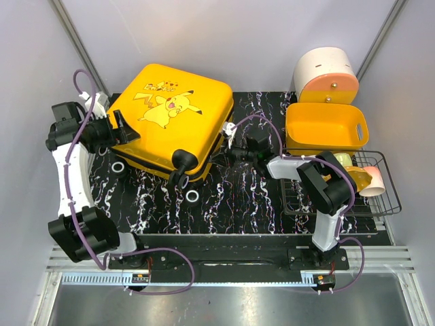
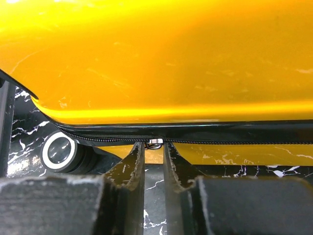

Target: Open, take out, and arrange the luggage

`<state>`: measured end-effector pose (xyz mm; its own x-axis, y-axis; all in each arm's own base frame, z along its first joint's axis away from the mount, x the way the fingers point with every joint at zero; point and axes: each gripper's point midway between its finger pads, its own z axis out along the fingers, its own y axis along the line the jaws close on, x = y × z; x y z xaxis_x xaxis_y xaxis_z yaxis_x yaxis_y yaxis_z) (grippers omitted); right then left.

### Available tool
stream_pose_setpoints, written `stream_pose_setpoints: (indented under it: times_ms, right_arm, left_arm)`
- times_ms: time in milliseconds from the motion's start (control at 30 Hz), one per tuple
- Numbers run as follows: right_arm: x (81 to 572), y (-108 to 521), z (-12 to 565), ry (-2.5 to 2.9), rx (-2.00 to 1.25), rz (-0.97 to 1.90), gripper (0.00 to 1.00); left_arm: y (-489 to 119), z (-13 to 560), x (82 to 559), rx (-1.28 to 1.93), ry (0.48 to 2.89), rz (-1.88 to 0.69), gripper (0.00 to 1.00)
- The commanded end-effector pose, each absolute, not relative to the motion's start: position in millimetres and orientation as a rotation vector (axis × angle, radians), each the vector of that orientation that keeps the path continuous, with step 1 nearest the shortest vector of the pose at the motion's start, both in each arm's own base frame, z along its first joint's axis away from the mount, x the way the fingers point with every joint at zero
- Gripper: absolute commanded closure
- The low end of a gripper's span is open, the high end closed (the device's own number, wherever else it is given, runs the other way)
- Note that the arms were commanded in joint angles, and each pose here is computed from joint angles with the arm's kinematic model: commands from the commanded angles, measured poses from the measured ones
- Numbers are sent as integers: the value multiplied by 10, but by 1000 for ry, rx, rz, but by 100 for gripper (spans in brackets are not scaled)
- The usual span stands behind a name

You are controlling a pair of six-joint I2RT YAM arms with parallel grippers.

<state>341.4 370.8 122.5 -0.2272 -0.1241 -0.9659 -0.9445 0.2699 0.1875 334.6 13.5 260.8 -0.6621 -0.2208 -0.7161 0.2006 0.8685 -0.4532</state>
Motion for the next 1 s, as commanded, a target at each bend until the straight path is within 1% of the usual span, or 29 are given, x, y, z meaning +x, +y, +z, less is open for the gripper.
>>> stream_pose_setpoints:
  times_ms: [0,67,133,167,267,333,400,433,533,567,633,667,767,867,967]
  right_arm:
    - [3415,3978,1592,1456,-1013,1090,86]
    - [3379,4040,1602,1455,-1011,1086,92]
    - [3391,4086,1629,1452,-1000,1070,100]
    - [3323,4160,1637,1465,-991,1092,100]
    - [3329,4262,1672,1474,-961,1069,100]
    - [3324,4336,1686,1492,-929,1052,100]
    - [3342,4350,1687,1521,-897,1022,100]
    - [3409,4316,1676,1540,-862,986,100]
    - [3553,4160,1606,1593,-798,861,100]
    - [3595,4112,1582,1606,-780,824,100]
    - [3660,3997,1535,1615,-766,747,100]
    - [3662,3952,1490,1621,-764,723,100]
    - [3729,3879,1508,1618,-731,670,100]
    - [3790,3839,1520,1620,-703,634,100]
    - [3828,3804,1539,1618,-687,606,100]
  left_arm:
    - [92,2539,3492,46,2209,-584,15]
    - [113,2451,3633,28,2226,-580,17]
    - [108,2421,3747,26,2231,-593,19]
    - [135,2411,3859,26,2235,-596,20]
    - [145,2423,4092,75,2233,-572,21]
    - [182,2469,4180,106,2234,-548,21]
    - [165,2626,4161,136,2238,-556,21]
    - [110,2702,4106,192,2219,-577,20]
    - [-69,2882,3709,331,2200,-586,15]
    - [-152,2904,3443,355,2214,-602,14]
    - [-209,2884,3180,445,2212,-582,11]
    - [-270,2837,2939,467,2231,-589,10]
    - [-385,2632,2540,557,2271,-581,6]
    - [-482,2409,2355,637,2307,-544,5]
    - [-625,2271,2306,707,2322,-528,4]
